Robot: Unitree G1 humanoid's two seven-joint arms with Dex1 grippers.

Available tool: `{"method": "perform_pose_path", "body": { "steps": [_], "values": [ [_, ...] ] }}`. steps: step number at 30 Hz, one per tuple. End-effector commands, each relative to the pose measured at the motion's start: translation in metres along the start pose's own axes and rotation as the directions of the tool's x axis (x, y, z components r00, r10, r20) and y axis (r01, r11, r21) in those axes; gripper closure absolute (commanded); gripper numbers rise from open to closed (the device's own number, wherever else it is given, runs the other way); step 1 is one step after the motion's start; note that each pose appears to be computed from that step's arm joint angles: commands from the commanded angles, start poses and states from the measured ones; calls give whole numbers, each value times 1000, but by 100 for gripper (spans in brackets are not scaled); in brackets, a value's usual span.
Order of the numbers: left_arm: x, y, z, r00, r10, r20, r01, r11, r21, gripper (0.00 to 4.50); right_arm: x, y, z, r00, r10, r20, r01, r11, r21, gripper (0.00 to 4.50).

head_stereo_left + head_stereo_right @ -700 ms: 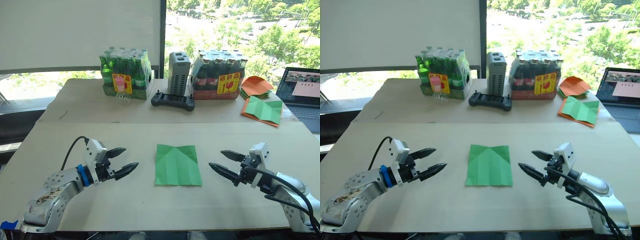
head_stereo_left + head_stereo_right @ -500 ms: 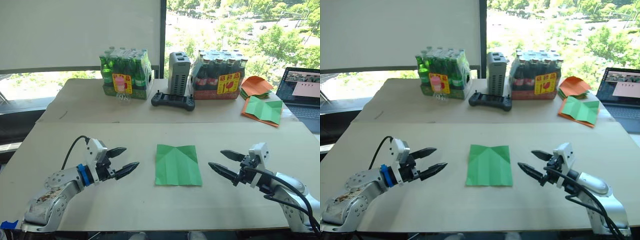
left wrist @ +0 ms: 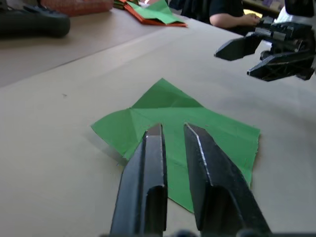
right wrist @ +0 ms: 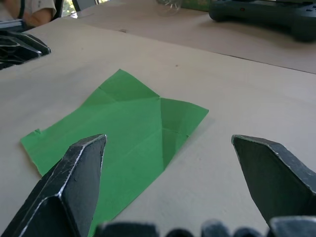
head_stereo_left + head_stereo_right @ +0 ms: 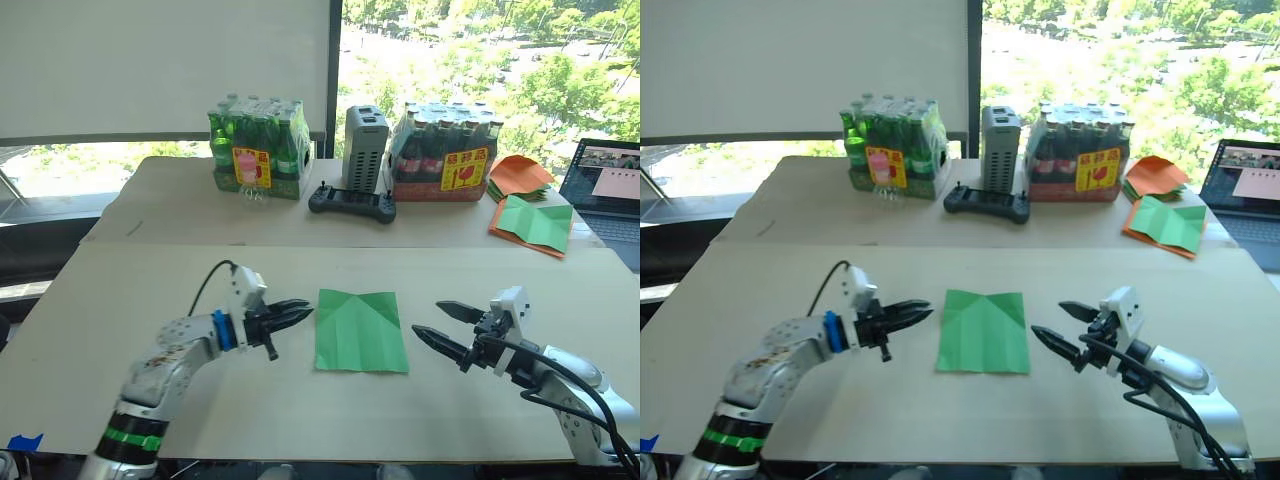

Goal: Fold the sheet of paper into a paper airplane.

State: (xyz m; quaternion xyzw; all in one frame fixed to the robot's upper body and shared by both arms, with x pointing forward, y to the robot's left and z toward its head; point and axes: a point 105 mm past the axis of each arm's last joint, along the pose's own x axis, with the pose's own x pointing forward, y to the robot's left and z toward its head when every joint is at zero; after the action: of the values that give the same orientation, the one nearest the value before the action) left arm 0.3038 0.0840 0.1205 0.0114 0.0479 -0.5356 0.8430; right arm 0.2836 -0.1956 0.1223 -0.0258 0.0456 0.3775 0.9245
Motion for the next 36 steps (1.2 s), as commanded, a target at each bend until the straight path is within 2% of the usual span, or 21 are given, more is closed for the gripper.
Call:
{"method": "perform_pose_path", "body": {
  "steps": [1, 5, 8, 10, 14, 23, 27, 30, 36],
  "values": [
    [19, -4, -6, 999, -33, -31, 34, 997, 65, 447, 1, 2, 12, 999, -2, 35, 4, 999, -44, 0],
    [34, -8, -21, 994, -56, -93, 64, 994, 86, 447, 1, 5, 8, 1000, -12, 15, 13, 999, -49, 0],
    [36, -5, -34, 986, -37, -163, 54, 993, 101, 447, 0, 6, 6, 1000, -17, -6, 17, 998, -55, 0],
    [36, -3, -37, 984, -31, -174, 49, 993, 103, 447, 1, 6, 6, 1000, -17, -8, 17, 998, -56, 0],
    [31, -1, -64, 950, -22, -312, 73, 985, 154, 447, 1, 4, 7, 999, -37, -29, 35, 997, -76, 0],
    [36, -3, -71, 931, -48, -362, 118, 977, 176, 447, -3, -1, -5, 986, -68, -154, 48, 990, -130, 0],
    [36, -4, -71, 931, -57, -362, 125, 978, 167, 450, -6, 7, -6, 983, -10, -182, -15, 990, -137, 120],
    [37, -4, -71, 930, -59, -363, 128, 977, 169, 450, -11, 33, -7, 966, 113, -232, -139, 986, -97, 223],
    [38, -6, -74, 924, -72, -375, 145, 974, 171, 450, -9, 74, -21, 920, 240, -309, -266, 963, -43, 433]
  ]
}}
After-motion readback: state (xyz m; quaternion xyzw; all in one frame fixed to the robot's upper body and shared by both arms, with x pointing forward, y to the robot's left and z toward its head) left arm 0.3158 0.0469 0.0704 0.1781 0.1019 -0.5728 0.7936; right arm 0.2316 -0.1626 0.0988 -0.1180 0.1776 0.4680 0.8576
